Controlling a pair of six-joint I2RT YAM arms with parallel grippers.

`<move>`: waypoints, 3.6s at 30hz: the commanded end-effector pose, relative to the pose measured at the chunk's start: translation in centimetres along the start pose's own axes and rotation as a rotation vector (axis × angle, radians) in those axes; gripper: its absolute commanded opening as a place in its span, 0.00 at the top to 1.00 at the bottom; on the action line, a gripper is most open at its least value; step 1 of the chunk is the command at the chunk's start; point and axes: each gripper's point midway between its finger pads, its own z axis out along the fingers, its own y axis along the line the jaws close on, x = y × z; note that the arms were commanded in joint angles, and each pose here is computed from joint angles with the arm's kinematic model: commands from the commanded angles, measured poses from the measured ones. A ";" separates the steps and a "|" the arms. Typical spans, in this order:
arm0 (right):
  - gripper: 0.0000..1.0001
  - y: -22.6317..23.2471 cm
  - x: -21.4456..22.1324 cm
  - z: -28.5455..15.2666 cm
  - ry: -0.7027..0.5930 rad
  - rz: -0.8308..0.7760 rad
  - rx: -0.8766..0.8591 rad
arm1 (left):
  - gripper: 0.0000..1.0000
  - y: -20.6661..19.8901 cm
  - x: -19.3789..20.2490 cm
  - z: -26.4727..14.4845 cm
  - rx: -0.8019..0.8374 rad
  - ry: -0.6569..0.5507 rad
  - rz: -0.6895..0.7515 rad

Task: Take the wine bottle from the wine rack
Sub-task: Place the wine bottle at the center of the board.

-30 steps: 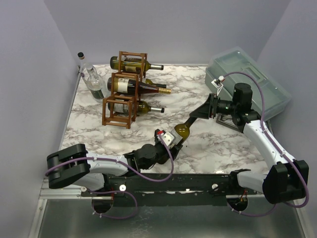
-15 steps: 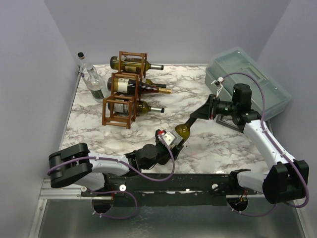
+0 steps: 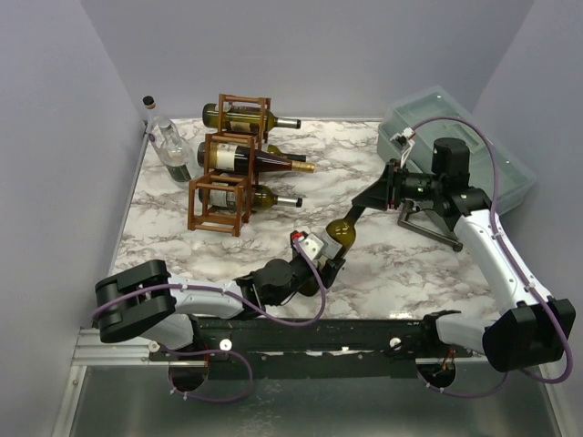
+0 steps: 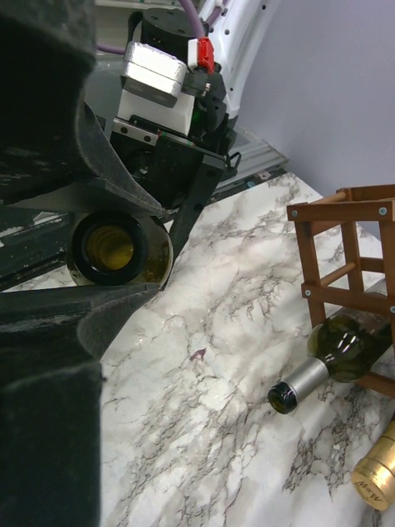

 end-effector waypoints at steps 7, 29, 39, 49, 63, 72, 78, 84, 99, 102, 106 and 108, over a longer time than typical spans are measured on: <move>1.00 -2.4 -3.7 -0.6 -0.072 -0.183 0.163 | 0.19 -2.7 -2.3 0.8 0.109 -0.070 -0.079; 1.00 -2.6 -6.2 -1.6 -0.080 -0.300 0.240 | 0.01 -3.1 -4.7 -0.7 0.208 -0.106 -0.185; 1.00 -2.9 -7.1 -2.2 -0.038 -0.395 0.280 | 0.01 -0.4 -6.1 -0.8 0.205 0.019 -0.385; 1.00 -1.8 -6.5 0.0 0.033 -0.478 0.289 | 0.01 0.0 -8.0 0.1 0.207 0.002 -0.173; 0.79 -0.3 -3.7 1.9 0.105 -0.572 0.296 | 0.01 -0.1 -8.4 2.5 0.181 0.043 -0.156; 0.49 -0.3 -2.7 1.5 0.110 -0.532 0.302 | 0.01 0.0 -7.9 2.7 0.179 0.052 -0.130; 0.30 0.8 -3.5 1.5 0.083 -0.513 0.281 | 0.01 0.1 -7.8 2.6 0.179 0.053 -0.128; 0.28 3.1 -5.6 0.9 0.039 -0.501 0.254 | 0.01 0.1 -8.0 2.4 0.180 0.048 -0.131; 0.22 0.8 -11.7 -2.3 -0.174 -0.424 0.484 | 0.01 0.5 -9.0 3.1 0.128 0.050 -0.184; 0.22 -0.7 -12.1 -3.2 -0.201 -0.400 0.524 | 0.01 0.5 -9.1 3.1 0.126 0.055 -0.181; 0.22 -3.6 -12.5 -4.7 -0.252 -0.322 0.587 | 0.01 0.6 -9.8 3.4 0.123 0.058 -0.157; 0.22 -5.3 -12.3 -5.4 -0.271 -0.286 0.610 | 0.02 0.7 -10.2 3.7 0.109 0.066 -0.147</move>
